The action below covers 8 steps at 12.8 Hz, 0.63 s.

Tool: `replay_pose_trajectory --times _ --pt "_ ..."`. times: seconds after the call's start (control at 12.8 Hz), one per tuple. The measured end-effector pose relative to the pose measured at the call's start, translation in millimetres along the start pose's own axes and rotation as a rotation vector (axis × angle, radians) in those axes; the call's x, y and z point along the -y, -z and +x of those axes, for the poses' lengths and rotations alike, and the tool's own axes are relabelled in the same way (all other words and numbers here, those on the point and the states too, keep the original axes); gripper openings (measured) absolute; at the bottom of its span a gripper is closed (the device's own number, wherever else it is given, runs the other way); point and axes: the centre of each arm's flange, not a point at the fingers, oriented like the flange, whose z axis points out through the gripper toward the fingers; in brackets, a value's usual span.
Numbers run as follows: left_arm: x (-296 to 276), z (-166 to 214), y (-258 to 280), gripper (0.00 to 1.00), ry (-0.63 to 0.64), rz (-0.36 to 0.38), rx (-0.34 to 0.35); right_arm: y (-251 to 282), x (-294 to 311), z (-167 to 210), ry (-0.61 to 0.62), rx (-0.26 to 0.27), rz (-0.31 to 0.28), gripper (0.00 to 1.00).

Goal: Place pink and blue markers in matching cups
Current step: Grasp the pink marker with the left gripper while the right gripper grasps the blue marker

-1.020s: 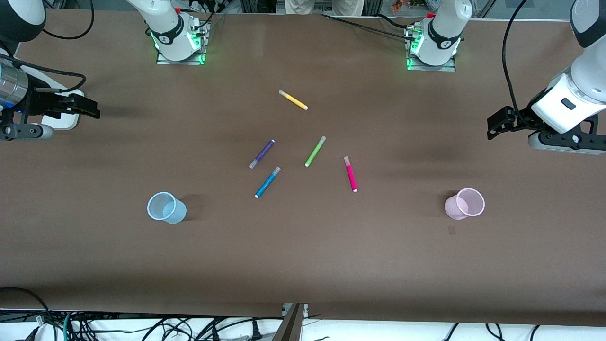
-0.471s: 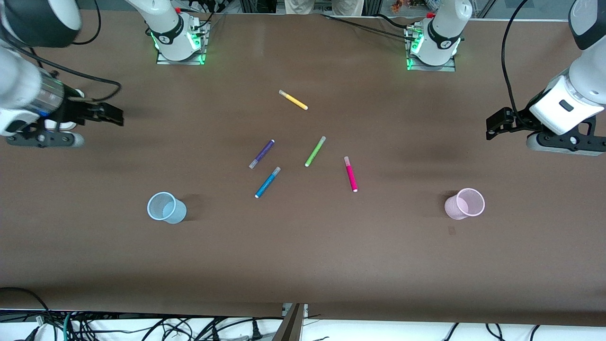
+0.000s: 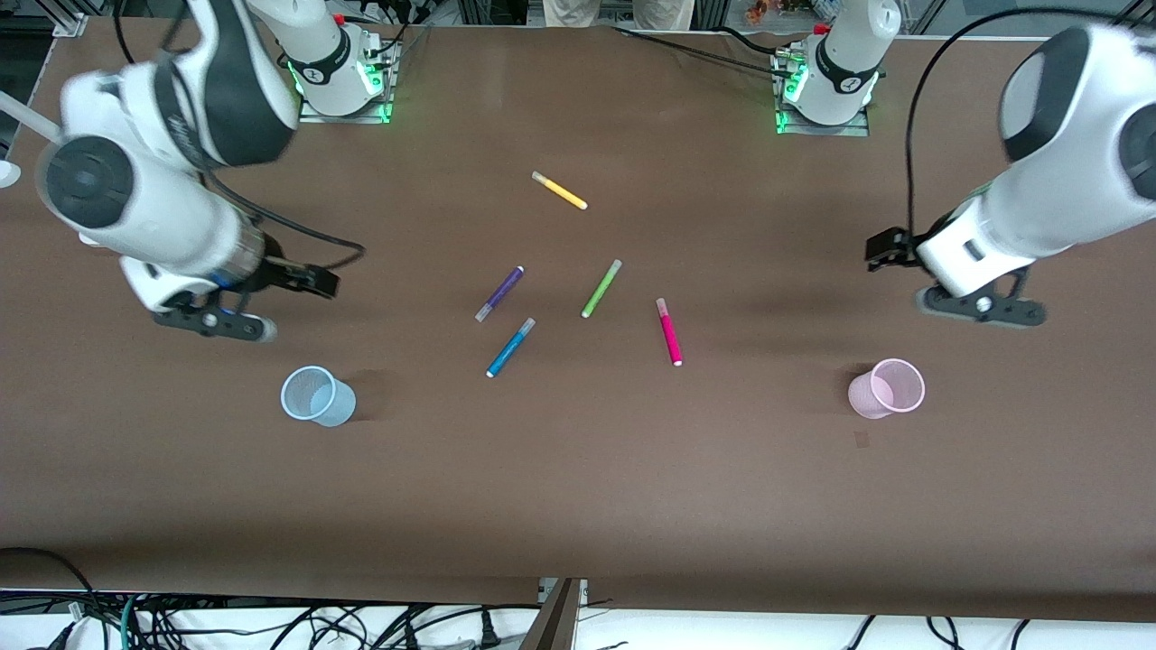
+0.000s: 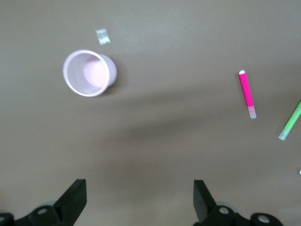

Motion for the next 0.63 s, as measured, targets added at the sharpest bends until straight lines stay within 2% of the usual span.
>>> replay_pose_trajectory --times 0.16,0.31,0.63 --pt "-20.1 8.7 -22.8 1.0 0.05 -0.003 0.037 -29.2 32.3 3.6 -0.074 -0.003 0.032 0.99" --pt "-55.8 13.5 -46.2 1.0 0.094 -0.007 0.04 -65.0 66.8 5.2 -0.142 -0.004 0.058 0.99" --pt "-132.0 18.9 -119.7 1.0 0.114 -0.044 -0.037 -148.6 145.2 -10.5 -0.243 -0.029 0.073 0.99"
